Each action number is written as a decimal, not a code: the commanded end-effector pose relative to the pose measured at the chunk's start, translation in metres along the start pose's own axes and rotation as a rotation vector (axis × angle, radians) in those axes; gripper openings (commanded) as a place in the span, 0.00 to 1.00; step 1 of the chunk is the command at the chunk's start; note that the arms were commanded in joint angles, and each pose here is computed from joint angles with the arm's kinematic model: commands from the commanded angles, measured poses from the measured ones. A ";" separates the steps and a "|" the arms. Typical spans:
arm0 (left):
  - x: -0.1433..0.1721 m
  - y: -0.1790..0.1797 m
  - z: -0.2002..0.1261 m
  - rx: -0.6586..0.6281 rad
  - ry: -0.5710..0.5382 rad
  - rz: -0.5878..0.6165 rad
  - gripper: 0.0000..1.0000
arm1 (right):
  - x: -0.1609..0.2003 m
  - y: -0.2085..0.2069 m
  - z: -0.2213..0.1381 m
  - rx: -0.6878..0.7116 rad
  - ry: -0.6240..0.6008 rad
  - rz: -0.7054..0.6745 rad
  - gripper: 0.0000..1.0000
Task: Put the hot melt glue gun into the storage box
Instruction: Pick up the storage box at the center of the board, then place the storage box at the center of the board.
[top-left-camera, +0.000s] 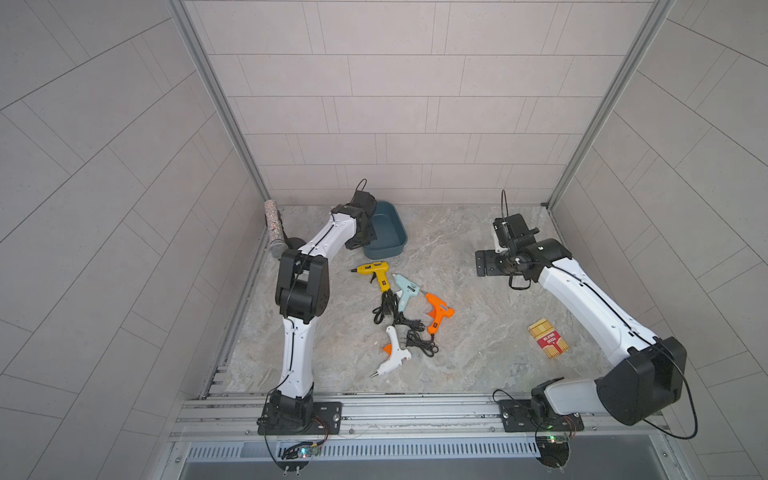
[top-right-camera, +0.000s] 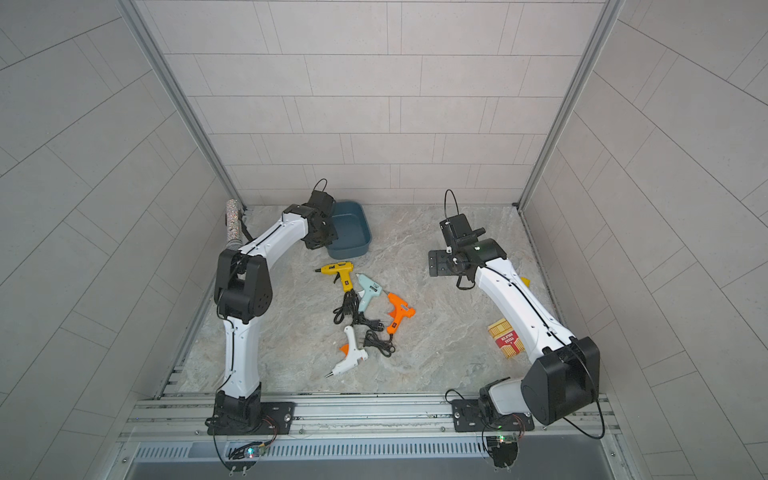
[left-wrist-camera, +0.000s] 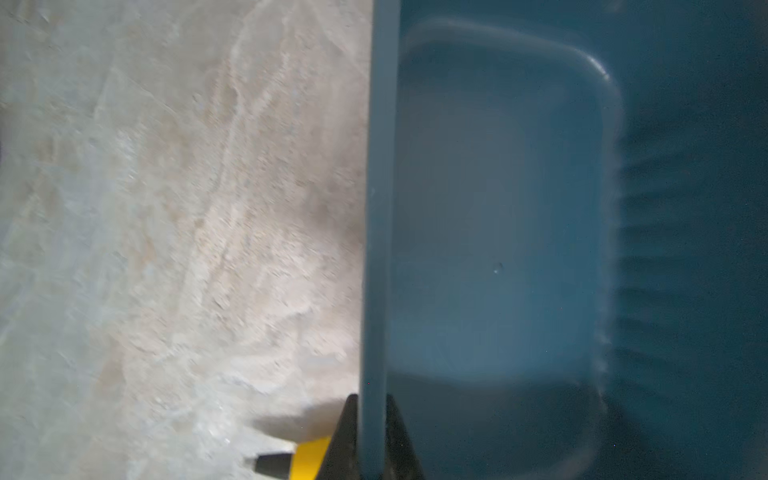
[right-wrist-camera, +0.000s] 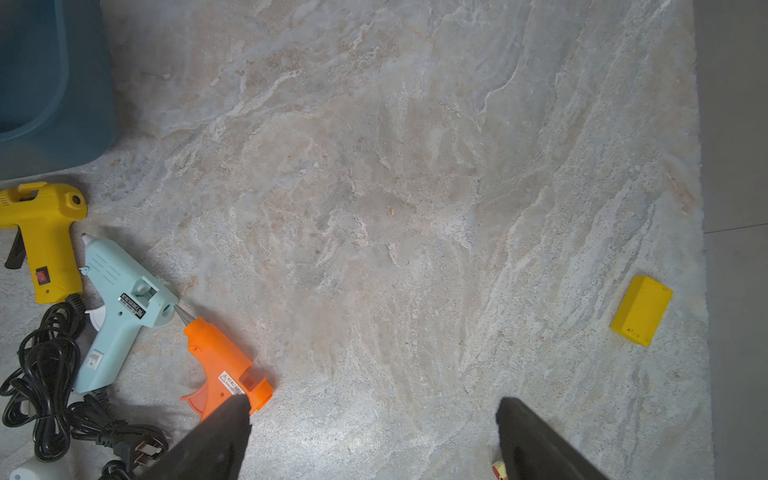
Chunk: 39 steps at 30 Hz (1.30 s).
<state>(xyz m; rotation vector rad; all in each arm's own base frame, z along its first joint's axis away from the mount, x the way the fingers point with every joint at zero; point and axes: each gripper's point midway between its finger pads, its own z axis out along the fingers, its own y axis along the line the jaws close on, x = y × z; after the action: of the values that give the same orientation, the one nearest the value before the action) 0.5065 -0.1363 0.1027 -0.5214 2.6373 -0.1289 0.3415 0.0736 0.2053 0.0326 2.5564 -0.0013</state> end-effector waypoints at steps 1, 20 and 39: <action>-0.005 -0.024 -0.018 0.071 -0.079 -0.177 0.00 | 0.003 -0.003 -0.010 0.018 -0.005 0.002 0.96; 0.112 -0.121 0.013 0.129 -0.038 -0.415 0.00 | 0.012 -0.022 -0.026 0.086 -0.026 -0.005 0.97; 0.131 -0.118 -0.026 0.171 -0.058 -0.343 0.64 | 0.026 -0.014 -0.036 0.021 0.001 -0.012 0.97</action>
<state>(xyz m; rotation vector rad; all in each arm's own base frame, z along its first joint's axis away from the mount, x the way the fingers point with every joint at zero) 0.4263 -0.2988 0.0440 -0.9807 2.4883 -0.3731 0.3118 0.0576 0.2211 0.0440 2.5331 -0.0581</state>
